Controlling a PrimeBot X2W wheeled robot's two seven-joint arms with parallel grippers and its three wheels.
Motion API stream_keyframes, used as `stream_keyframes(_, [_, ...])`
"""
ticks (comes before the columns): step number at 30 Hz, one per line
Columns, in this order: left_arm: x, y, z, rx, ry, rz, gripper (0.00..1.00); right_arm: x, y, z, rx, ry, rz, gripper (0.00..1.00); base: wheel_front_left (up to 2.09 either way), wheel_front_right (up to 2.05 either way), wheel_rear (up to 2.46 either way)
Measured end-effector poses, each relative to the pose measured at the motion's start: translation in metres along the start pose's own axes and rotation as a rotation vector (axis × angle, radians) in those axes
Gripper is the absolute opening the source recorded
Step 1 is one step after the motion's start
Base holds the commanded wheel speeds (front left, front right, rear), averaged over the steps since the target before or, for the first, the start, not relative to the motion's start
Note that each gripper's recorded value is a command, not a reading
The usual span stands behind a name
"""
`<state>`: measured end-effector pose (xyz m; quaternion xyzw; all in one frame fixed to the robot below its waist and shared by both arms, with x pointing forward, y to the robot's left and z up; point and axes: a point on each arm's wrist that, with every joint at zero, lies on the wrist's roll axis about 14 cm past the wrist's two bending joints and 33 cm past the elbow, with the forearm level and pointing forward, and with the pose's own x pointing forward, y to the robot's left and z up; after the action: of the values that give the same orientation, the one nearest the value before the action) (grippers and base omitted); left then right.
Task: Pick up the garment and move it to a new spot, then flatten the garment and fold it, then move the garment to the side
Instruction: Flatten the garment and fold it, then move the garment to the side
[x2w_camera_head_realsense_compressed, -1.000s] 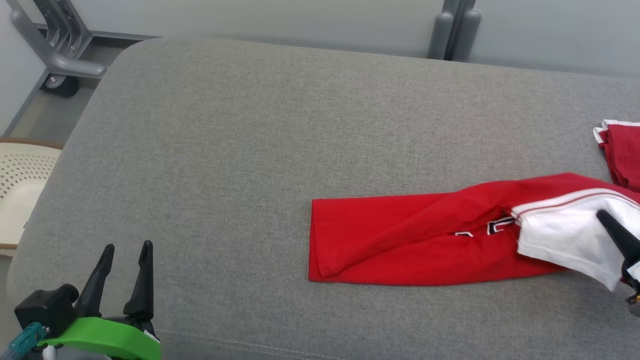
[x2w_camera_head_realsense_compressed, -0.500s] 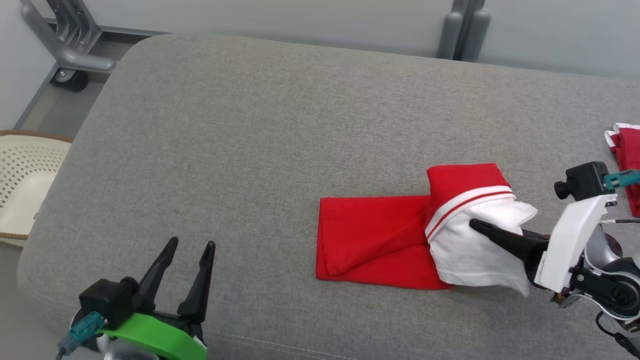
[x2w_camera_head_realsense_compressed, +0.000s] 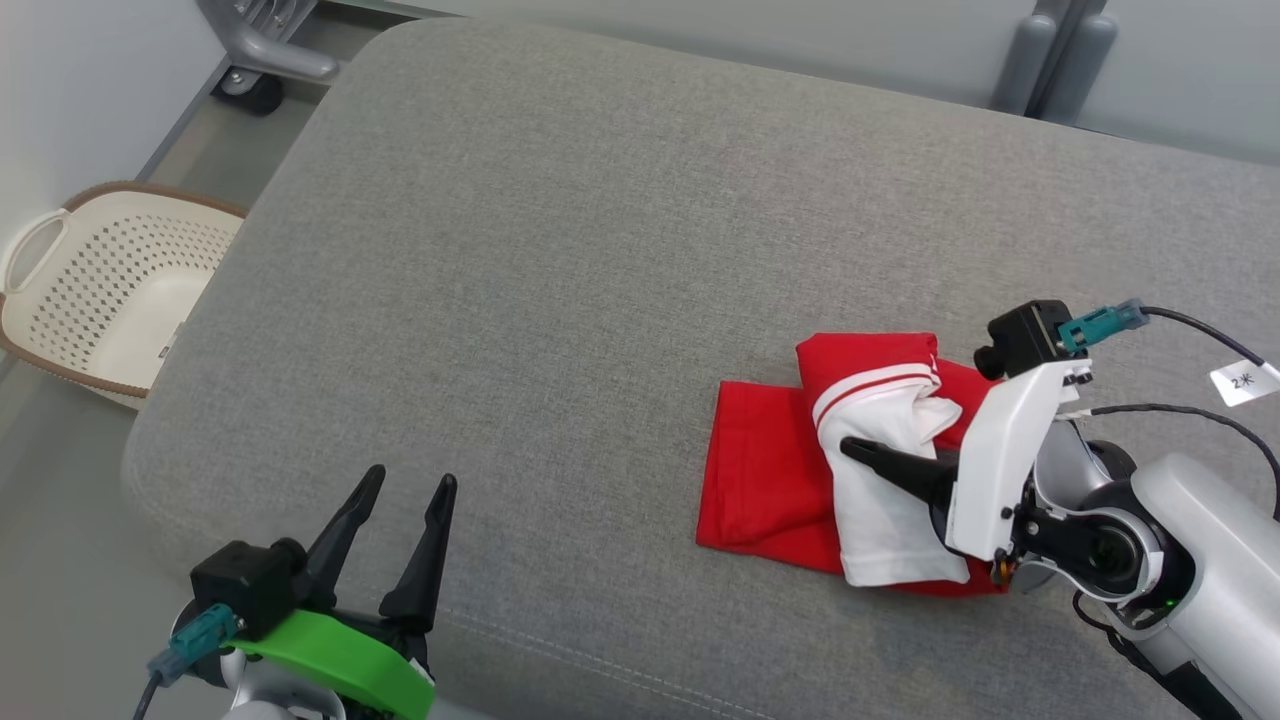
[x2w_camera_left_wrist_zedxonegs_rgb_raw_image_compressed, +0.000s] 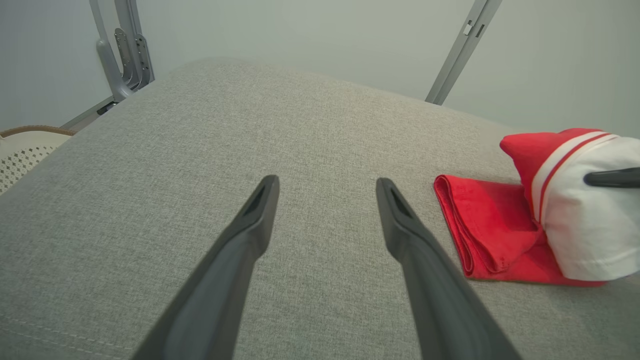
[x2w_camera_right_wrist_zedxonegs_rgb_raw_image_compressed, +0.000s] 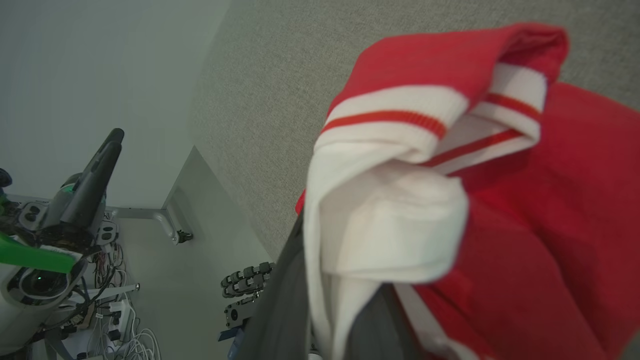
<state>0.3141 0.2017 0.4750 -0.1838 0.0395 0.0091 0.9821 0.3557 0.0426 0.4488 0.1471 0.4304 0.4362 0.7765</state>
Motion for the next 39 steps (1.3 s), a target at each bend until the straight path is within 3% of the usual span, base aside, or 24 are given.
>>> stream_keyframes(1, [-0.001, 0.002, 0.000, 0.001, 0.001, 0.008, 1.00, 0.004, 0.000, -0.001, -0.011, 0.013, -0.003, 0.21, 0.00, 0.00, 0.00])
stream_keyframes(2, [-0.001, 0.004, 0.000, 0.002, 0.002, 0.015, 1.00, 0.007, -0.002, -0.002, -0.018, 0.022, -0.012, 0.26, 0.00, 0.00, 0.00])
stream_keyframes(5, [-0.002, 0.008, -0.001, 0.003, 0.004, 0.030, 1.00, 0.016, -0.003, -0.003, -0.037, 0.049, -0.021, 0.32, 0.00, 0.00, 0.00])
stream_keyframes(7, [-0.001, 0.009, -0.002, 0.002, 0.005, 0.035, 1.00, 0.020, -0.001, -0.002, -0.040, 0.050, -0.023, 0.71, 0.00, 0.00, 0.00])
stream_keyframes(9, [-0.001, 0.011, -0.003, 0.000, 0.010, 0.043, 1.00, 0.025, 0.006, 0.000, -0.047, 0.054, -0.007, 1.00, 0.00, 0.00, 0.00])
stream_keyframes(19, [0.005, 0.019, 0.002, 0.005, -0.006, 0.053, 1.00, 0.033, 0.087, 0.042, 0.019, -0.094, 0.202, 1.00, 0.00, 0.00, 0.00])
stream_keyframes(23, [0.010, 0.021, 0.006, 0.016, -0.011, 0.047, 1.00, 0.019, 0.093, 0.075, 0.029, -0.228, 0.220, 1.00, 0.00, 0.00, 0.00])
stream_keyframes(28, [0.019, 0.014, 0.009, 0.007, -0.020, 0.022, 1.00, -0.006, 0.019, 0.090, 0.007, -0.326, 0.007, 1.00, 0.00, 0.00, 0.00])
stream_keyframes(33, [0.026, 0.010, 0.011, -0.003, -0.029, 0.014, 1.00, -0.028, -0.075, 0.040, 0.088, -0.254, -0.244, 1.00, 0.00, 0.00, 0.00])
stream_keyframes(35, [0.029, 0.008, 0.007, -0.013, -0.021, 0.014, 1.00, -0.030, -0.100, 0.003, 0.178, -0.197, -0.297, 1.00, 0.00, 0.00, 0.00])
stream_keyframes(39, [0.032, 0.008, 0.002, -0.021, -0.008, 0.019, 1.00, -0.026, -0.106, -0.018, 0.297, -0.195, -0.286, 1.00, 0.00, 0.00, 0.00])
